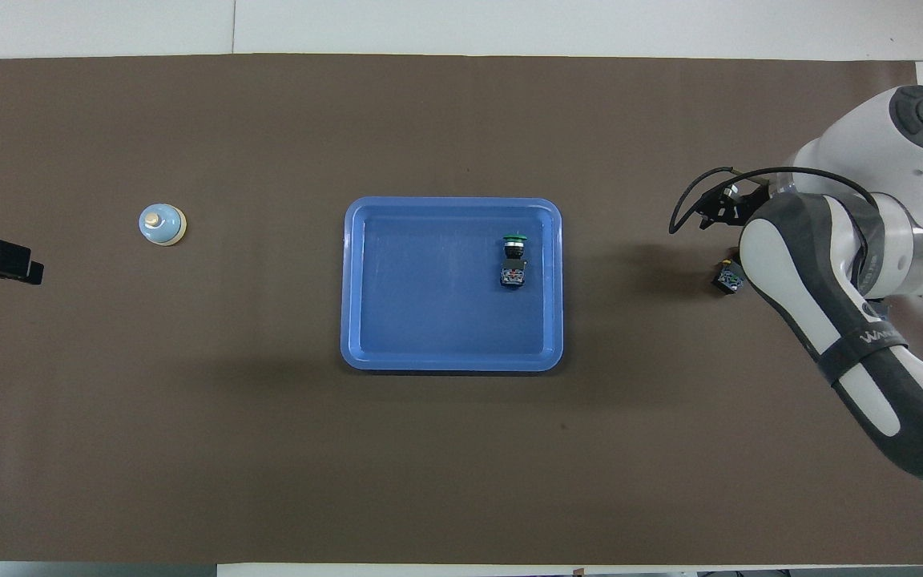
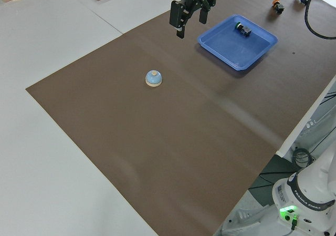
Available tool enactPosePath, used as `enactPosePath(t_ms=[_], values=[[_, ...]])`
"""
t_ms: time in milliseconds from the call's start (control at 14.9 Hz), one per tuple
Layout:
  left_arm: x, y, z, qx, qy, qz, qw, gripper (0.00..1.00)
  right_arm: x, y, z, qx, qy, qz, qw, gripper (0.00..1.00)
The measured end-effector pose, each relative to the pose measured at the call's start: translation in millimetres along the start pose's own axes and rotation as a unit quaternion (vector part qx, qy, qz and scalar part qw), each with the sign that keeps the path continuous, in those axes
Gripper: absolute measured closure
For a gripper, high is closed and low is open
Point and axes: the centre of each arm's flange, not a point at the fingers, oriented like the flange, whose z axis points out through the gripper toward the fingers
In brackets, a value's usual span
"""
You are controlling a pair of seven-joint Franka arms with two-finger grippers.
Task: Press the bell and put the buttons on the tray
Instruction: 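Move the right gripper back and grasp the yellow-topped button, then place the yellow button in the tray beside the green one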
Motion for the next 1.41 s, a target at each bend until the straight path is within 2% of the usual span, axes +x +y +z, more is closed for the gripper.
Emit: enactPosePath(t_ms=[536,804,871,1004,1138,1205,1406], values=[[0,0,0,0.000,0.000,0.000,1.000,0.00,-28,31,51,0.024,0.047,0.011,0.999,0.00],[0,0,0,0.000,0.000,0.000,1.000,0.00,-29,47,62,0.024,0.048,0.017,0.998,0.03],[0,0,0,0.000,0.000,0.000,1.000,0.00,-29,47,62,0.025,0.048,0.017,0.998,0.11],[0,0,0,0.000,0.000,0.000,1.000,0.00,-30,47,63,0.028,0.054,0.017,0.998,0.37],[0,0,0,0.000,0.000,0.000,1.000,0.00,-32,45,64,0.029,0.056,0.015,0.998,0.57],[0,0,0,0.000,0.000,0.000,1.000,0.00,-33,44,64,0.029,0.056,0.014,0.998,0.60],[0,0,0,0.000,0.000,0.000,1.000,0.00,-35,38,63,0.030,0.057,0.001,0.998,0.60]])
